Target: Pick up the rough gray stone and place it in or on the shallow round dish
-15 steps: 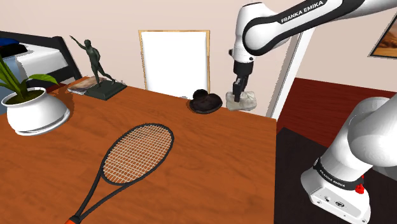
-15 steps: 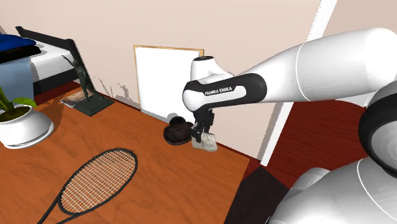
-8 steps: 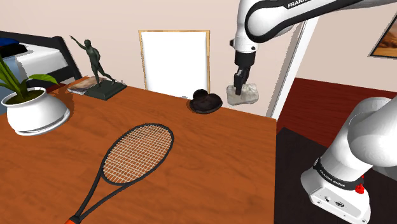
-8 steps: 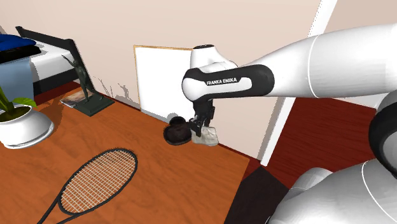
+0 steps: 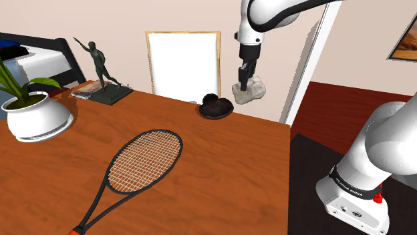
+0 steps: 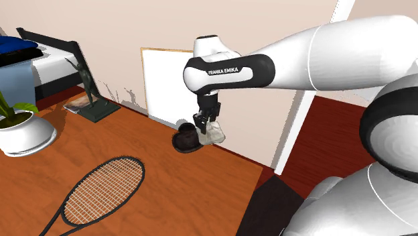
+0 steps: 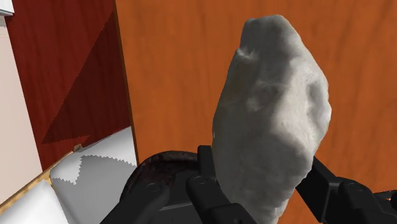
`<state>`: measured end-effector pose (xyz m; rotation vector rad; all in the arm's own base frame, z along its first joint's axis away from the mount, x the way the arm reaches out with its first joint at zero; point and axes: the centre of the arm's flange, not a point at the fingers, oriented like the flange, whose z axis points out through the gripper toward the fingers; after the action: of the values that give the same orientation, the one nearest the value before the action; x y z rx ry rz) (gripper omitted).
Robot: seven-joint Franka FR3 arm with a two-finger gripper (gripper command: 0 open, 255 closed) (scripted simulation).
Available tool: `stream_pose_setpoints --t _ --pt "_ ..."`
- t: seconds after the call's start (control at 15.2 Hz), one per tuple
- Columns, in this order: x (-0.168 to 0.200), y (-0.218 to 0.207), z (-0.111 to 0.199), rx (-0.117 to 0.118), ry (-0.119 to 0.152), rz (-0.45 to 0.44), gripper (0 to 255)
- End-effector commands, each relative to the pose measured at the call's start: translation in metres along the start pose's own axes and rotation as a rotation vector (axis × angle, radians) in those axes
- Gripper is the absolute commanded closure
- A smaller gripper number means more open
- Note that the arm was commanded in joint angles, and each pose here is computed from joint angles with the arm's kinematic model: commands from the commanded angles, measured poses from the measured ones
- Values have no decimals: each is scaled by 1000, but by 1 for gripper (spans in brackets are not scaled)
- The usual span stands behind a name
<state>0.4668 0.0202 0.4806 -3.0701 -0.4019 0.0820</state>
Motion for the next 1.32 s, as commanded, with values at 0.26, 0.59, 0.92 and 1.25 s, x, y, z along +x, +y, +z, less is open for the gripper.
stream_pose_setpoints --t 0.26,0.59,0.92,1.25 --pt "79 19 -10 0 0 0 255" --pt "142 35 -18 0 0 0 255" --pt "155 39 1 0 0 0 255" --pt "156 40 27 0 0 0 255"
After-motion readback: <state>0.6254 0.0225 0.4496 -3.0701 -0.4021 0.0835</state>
